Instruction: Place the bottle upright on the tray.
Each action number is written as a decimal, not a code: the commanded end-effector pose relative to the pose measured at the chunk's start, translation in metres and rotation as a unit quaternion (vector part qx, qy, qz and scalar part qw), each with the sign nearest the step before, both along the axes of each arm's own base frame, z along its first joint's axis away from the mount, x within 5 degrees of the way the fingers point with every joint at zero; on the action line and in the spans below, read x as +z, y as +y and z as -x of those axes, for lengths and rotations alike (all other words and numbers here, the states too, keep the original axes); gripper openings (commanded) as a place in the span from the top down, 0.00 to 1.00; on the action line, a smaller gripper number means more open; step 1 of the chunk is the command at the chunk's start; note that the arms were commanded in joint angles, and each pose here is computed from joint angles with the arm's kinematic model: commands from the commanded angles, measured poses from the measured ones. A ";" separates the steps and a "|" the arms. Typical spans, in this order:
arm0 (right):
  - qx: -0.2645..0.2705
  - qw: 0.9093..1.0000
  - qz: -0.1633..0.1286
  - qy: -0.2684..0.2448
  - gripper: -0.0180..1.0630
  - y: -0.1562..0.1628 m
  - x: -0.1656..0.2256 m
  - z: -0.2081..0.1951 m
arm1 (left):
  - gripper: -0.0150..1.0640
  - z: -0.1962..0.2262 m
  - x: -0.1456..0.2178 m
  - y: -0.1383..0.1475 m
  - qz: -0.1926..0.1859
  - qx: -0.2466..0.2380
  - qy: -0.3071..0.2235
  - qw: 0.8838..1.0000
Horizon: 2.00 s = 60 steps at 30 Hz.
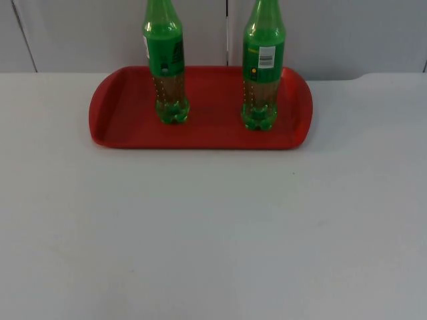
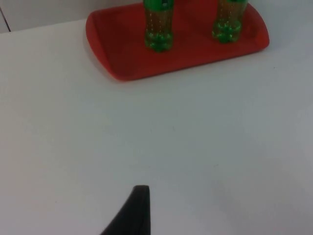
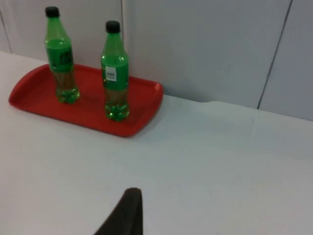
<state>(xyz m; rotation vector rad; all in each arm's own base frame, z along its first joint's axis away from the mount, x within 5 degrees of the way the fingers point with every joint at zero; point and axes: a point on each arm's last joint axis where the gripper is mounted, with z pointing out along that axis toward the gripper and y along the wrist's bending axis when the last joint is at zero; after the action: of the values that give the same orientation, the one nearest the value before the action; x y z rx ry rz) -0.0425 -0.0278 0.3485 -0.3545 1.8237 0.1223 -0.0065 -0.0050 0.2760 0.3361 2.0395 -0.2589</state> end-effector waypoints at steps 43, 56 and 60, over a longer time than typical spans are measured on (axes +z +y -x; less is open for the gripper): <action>-0.019 0.993 -0.042 0.112 0.01 0.018 -0.068 -0.038 | 0.01 -0.001 -0.001 -0.001 0.000 0.105 0.001 0.995; -0.018 0.994 -0.031 0.107 0.01 0.017 -0.068 -0.038 | 0.01 -0.002 -0.001 -0.002 0.001 0.167 0.001 0.986; -0.018 0.994 -0.031 0.107 0.01 0.017 -0.068 -0.038 | 0.01 -0.002 -0.001 -0.002 0.001 0.171 0.001 0.985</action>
<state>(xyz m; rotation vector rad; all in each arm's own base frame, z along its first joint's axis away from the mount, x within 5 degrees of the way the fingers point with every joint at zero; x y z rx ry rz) -0.0042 -0.0102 0.2804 -0.2586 2.0401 0.2073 -0.0045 -0.0068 0.2760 -0.0127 2.0574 -0.0476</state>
